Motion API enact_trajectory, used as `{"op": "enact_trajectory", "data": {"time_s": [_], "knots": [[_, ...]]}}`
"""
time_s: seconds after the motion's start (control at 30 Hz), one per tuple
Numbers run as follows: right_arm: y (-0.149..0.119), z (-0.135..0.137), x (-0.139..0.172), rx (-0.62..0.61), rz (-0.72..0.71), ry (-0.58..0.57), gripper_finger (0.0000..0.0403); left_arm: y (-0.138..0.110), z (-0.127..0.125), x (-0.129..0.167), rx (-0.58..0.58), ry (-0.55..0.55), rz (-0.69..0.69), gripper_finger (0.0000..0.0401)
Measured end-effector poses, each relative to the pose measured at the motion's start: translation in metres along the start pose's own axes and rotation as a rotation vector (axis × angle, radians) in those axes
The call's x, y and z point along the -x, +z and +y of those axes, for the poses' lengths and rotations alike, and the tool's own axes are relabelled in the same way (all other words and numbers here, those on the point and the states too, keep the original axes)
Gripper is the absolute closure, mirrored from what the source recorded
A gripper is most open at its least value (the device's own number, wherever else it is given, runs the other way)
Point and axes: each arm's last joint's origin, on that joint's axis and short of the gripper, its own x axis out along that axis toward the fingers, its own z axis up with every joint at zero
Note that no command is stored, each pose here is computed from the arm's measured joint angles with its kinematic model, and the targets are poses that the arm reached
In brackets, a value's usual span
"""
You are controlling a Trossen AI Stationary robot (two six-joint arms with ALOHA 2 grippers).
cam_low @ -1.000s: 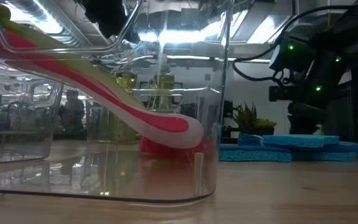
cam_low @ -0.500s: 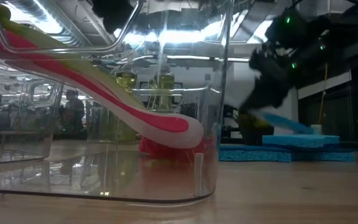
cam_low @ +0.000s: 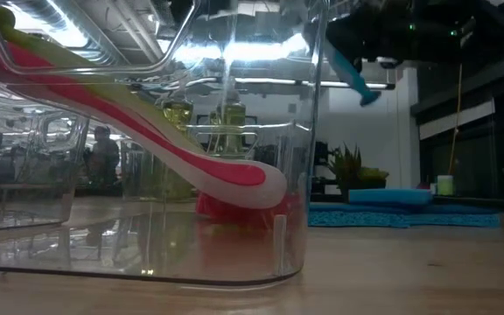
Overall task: Pick & Place Kitchen Sink Supplies
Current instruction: Put the blue dish brush into the right transparent bin
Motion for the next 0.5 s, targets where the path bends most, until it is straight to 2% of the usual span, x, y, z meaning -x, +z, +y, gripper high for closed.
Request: {"op": "enact_trajectory", "data": {"time_s": [0.23, 0.4, 0.5], "knots": [[0.013, 0.01, 0.001, 0.071, -0.129, 0.175, 0.0355, 0.006, -0.012, -0.027, -0.059, -0.105, -0.173, 0.0284], [0.019, 0.024, 0.002, 0.166, -0.205, 0.333, 0.0355, 0.007, -0.006, -0.048, -0.011, -0.099, -0.27, 0.0233], [0.02, 0.032, 0.002, 0.212, -0.233, 0.384, 0.0355, 0.008, 0.001, -0.06, 0.035, -0.17, -0.341, 0.0212]]}}
